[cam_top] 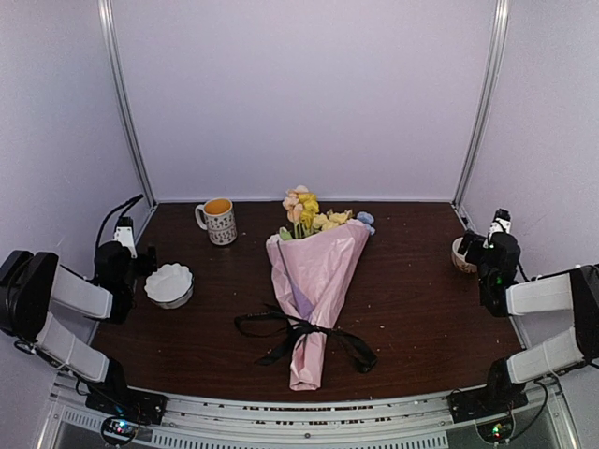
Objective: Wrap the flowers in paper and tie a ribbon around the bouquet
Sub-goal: Reset both arms
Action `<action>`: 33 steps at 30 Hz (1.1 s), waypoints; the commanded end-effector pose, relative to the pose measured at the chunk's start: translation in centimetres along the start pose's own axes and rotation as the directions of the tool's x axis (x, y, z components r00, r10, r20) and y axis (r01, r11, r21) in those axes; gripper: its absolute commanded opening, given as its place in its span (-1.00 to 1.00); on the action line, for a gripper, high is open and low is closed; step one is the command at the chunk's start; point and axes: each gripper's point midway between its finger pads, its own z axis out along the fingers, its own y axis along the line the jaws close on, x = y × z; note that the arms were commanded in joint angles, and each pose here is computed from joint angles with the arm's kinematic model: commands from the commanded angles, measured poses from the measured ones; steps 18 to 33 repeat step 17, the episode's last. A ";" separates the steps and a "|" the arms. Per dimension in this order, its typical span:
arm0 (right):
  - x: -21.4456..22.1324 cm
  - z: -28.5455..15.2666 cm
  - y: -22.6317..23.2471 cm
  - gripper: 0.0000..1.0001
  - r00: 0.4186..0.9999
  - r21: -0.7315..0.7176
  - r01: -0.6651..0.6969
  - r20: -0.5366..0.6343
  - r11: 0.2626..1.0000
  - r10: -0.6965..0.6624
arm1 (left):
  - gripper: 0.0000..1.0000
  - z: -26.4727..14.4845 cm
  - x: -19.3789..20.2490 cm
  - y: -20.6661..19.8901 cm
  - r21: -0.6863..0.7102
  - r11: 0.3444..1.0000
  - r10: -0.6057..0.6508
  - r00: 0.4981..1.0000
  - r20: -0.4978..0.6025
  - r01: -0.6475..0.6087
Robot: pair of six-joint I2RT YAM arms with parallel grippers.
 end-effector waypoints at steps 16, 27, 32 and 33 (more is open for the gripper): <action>-0.4 -1.9 1.1 1.00 0.990 -0.095 0.015 0.140 0.995 -0.001 | 0.96 0.5 -2.5 0.3 0.010 1.000 -0.019 0.996 0.081 0.019; -0.5 -1.9 1.1 1.00 0.989 -0.093 0.014 0.148 0.996 0.000 | 0.96 0.5 -2.5 0.3 0.011 1.000 -0.020 0.996 0.082 0.019; -0.5 -1.9 1.1 1.00 0.989 -0.093 0.014 0.148 0.996 0.000 | 0.96 0.5 -2.5 0.3 0.011 1.000 -0.020 0.996 0.082 0.019; -0.5 -1.9 1.1 1.00 0.989 -0.093 0.014 0.148 0.996 0.000 | 0.96 0.5 -2.5 0.3 0.011 1.000 -0.020 0.996 0.082 0.019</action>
